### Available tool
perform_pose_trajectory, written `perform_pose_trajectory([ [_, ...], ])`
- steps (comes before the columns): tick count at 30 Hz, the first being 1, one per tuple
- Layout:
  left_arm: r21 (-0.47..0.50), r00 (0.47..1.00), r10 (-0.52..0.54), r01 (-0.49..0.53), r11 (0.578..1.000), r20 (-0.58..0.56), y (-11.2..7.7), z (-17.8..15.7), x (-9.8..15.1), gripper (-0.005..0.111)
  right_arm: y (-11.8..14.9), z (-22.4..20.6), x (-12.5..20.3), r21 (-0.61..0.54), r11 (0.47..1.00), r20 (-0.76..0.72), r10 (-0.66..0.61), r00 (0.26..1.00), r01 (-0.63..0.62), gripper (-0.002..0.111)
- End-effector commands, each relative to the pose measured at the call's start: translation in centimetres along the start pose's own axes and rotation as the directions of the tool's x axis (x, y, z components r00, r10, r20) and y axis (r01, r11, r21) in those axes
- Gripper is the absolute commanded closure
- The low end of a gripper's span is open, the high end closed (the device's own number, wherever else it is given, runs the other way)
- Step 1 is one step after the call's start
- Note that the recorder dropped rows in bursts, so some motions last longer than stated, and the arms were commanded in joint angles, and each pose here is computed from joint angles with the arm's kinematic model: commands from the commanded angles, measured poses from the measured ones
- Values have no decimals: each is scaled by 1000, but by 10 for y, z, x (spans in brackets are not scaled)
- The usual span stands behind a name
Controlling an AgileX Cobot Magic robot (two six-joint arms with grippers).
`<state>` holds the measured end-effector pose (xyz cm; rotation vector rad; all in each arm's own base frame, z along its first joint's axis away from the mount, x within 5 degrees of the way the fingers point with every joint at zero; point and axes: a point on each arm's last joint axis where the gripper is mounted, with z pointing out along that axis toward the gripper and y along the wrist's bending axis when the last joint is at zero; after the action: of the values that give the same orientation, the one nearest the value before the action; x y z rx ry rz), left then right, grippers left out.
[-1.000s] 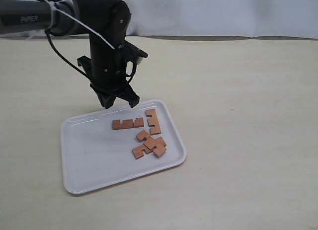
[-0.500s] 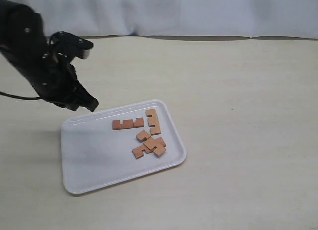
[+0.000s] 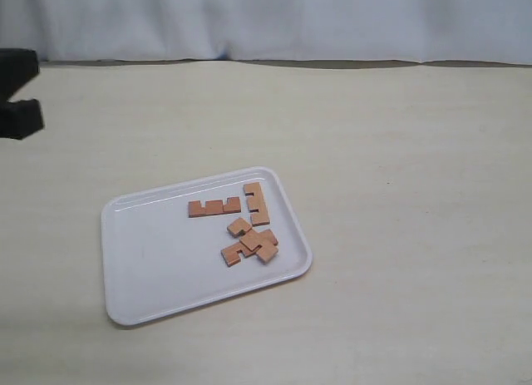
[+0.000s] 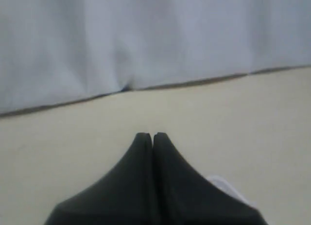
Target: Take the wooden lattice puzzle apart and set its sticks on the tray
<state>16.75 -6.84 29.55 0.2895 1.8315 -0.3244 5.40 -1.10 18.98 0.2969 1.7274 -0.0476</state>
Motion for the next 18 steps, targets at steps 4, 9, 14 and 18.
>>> perform_pose_trajectory([
  [4, 24, 958, -35, 29, 999, 284, -1, -63, -25, 107, 0, 0, 0, 0, 1000, 9, -1, 1000, 1, 104],
  [9, 40, 902, -38, 23, 999, 430, -2, -101, -32, 107, 0, 0, 0, 0, 1000, 9, -1, 1000, 1, 104],
  [14, -69, 860, 201, -191, 979, 470, -2, -110, -34, 107, 0, 0, 0, 0, 1000, 9, -1, 1000, 1, 104],
  [18, -101, 848, 272, -255, 962, 456, -2, -110, -33, 107, 0, 0, 0, 0, 1000, 9, -1, 1000, 1, 104],
])
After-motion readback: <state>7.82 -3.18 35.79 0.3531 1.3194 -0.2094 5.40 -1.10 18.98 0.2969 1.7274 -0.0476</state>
